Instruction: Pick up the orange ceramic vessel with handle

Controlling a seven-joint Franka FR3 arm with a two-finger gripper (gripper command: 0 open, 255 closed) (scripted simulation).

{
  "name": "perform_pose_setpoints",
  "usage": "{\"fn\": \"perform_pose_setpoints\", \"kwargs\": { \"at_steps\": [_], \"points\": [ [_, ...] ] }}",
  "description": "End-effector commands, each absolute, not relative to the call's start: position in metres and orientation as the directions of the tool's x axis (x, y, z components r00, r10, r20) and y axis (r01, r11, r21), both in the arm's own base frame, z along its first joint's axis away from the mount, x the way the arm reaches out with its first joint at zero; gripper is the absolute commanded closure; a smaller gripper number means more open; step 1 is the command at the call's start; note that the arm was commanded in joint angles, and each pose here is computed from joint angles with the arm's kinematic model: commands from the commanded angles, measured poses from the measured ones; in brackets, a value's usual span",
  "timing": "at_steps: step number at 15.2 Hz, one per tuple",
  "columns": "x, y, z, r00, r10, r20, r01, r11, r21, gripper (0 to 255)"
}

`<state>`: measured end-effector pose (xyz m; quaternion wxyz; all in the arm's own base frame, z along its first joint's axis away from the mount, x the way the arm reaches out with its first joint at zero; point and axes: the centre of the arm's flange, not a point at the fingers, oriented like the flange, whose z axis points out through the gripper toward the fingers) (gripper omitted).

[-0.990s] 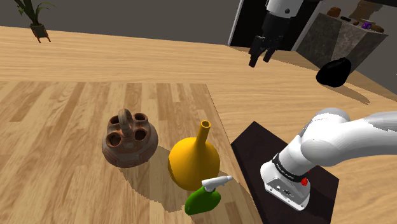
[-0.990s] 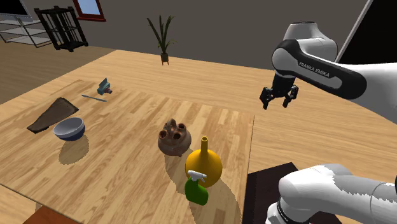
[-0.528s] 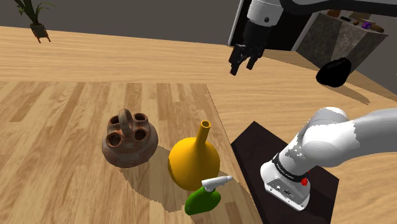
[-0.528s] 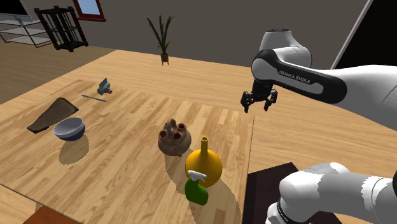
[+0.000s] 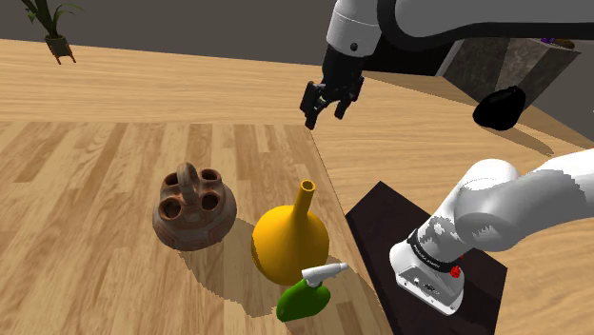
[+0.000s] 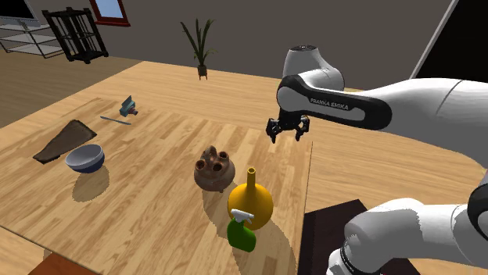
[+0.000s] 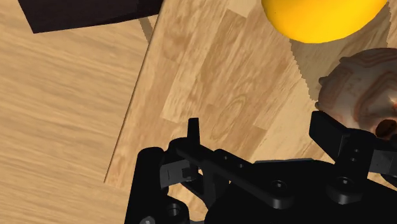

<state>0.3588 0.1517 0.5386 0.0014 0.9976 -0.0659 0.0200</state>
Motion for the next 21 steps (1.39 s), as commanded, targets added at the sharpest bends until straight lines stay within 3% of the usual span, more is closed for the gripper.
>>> {"fn": "perform_pose_setpoints", "kwargs": {
  "at_steps": [1, 21],
  "points": [
    [0.365, 0.177, 0.534, 0.990, -0.131, 0.050, -0.131, -0.991, -0.003, 0],
    [0.424, 0.424, 0.483, 0.982, -0.120, 0.145, -0.118, -0.993, -0.020, 0]
  ]
}}
